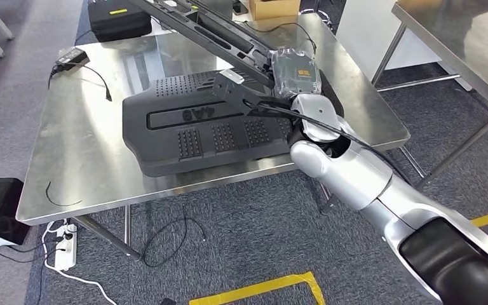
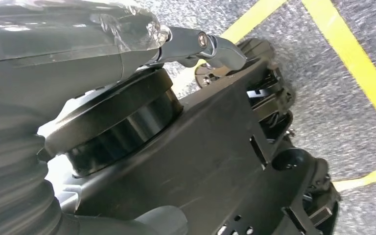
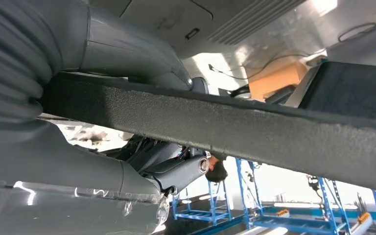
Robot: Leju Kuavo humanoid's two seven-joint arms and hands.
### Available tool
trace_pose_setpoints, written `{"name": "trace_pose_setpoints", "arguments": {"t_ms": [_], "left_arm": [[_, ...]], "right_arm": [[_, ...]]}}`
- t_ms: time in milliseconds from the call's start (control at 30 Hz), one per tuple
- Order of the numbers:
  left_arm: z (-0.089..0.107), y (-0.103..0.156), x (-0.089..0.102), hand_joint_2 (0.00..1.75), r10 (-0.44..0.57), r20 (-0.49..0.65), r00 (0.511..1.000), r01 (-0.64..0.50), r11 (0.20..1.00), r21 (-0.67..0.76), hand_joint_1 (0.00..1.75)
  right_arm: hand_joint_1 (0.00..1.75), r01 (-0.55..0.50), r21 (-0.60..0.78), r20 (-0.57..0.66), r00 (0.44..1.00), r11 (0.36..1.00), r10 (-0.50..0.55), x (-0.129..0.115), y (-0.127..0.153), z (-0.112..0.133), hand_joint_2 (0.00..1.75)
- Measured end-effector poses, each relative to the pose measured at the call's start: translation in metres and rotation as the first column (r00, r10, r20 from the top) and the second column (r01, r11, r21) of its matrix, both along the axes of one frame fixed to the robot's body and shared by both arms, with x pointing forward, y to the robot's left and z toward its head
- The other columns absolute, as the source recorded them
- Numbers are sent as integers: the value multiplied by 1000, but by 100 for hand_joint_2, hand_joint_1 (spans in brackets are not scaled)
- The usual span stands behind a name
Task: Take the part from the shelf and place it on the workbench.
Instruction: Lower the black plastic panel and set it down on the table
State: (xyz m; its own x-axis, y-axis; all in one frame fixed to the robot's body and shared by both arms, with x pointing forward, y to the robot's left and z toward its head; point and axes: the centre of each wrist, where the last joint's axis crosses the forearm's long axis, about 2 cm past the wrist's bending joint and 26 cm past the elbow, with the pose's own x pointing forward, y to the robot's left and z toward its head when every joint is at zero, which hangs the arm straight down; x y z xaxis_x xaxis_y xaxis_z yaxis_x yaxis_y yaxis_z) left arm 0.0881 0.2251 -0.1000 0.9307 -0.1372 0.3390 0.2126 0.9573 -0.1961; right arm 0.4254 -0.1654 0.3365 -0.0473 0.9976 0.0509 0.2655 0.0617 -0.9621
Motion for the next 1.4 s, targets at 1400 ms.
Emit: {"name": "trace_pose_setpoints", "arguments": {"t_ms": [1400], "left_arm": [[0, -2, -1, 175, -3, 1, 1000, 3, 1000, -3, 0]], "right_arm": [[175, -19, 26, -10, 1000, 999, 19, 2, 4, -3, 175]]}}
